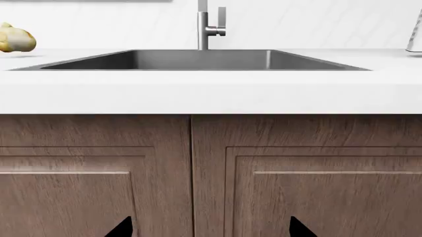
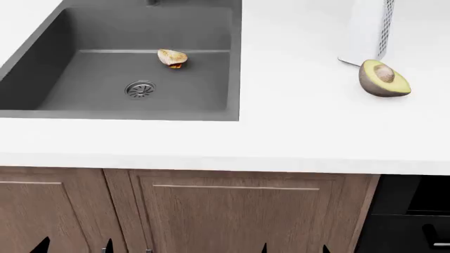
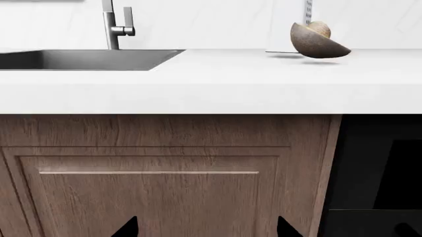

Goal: Turn on the sink faucet.

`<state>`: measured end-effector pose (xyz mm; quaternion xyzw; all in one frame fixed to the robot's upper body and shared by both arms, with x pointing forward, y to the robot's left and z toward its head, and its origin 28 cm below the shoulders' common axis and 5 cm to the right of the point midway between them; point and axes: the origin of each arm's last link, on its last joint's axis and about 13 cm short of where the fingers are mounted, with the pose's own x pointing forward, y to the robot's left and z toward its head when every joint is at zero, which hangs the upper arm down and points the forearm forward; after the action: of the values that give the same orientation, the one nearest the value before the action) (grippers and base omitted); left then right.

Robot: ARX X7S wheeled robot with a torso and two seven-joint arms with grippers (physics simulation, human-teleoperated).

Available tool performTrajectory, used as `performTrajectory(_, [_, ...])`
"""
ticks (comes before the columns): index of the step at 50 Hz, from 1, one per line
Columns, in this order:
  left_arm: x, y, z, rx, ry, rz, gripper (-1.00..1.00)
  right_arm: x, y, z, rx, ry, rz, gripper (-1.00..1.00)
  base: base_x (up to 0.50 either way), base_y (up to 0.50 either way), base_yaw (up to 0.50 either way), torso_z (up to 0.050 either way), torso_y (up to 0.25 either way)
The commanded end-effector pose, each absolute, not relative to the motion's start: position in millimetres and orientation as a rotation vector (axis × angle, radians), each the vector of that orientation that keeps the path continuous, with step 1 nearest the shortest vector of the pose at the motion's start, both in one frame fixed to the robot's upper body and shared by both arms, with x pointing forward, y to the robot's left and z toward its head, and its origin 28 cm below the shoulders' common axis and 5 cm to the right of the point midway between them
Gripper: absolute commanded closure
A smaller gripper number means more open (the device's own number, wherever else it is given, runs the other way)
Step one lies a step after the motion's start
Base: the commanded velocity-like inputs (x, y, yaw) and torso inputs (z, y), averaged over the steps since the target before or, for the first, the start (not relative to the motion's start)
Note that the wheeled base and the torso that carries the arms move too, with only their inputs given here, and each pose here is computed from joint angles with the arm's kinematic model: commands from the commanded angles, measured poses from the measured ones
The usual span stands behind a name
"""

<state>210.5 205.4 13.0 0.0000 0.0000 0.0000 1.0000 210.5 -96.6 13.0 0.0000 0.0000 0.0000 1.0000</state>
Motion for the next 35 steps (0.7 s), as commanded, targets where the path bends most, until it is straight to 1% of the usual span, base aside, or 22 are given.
performTrajectory(1, [208.1, 208.0, 12.3, 0.008, -0.001, 0.001, -1.00, 210.7, -96.3, 11.2, 0.004, 0.009, 0.002, -1.00, 0.00, 0.00, 0.00, 0.000, 0.000])
performTrajectory(13, [209.9, 204.8, 11.6, 0.027, -0.008, -0.013, -1.00, 211.5, -95.9, 12.3, -0.012, 0.006, 0.026, -1.00, 0.00, 0.00, 0.00, 0.000, 0.000])
performTrajectory(35, [208.2, 208.6, 12.7, 0.047, -0.003, -0.007, -1.00, 209.2, -95.8, 11.8, -0.013, 0.007, 0.013, -1.00, 0.00, 0.50, 0.00, 0.000, 0.000])
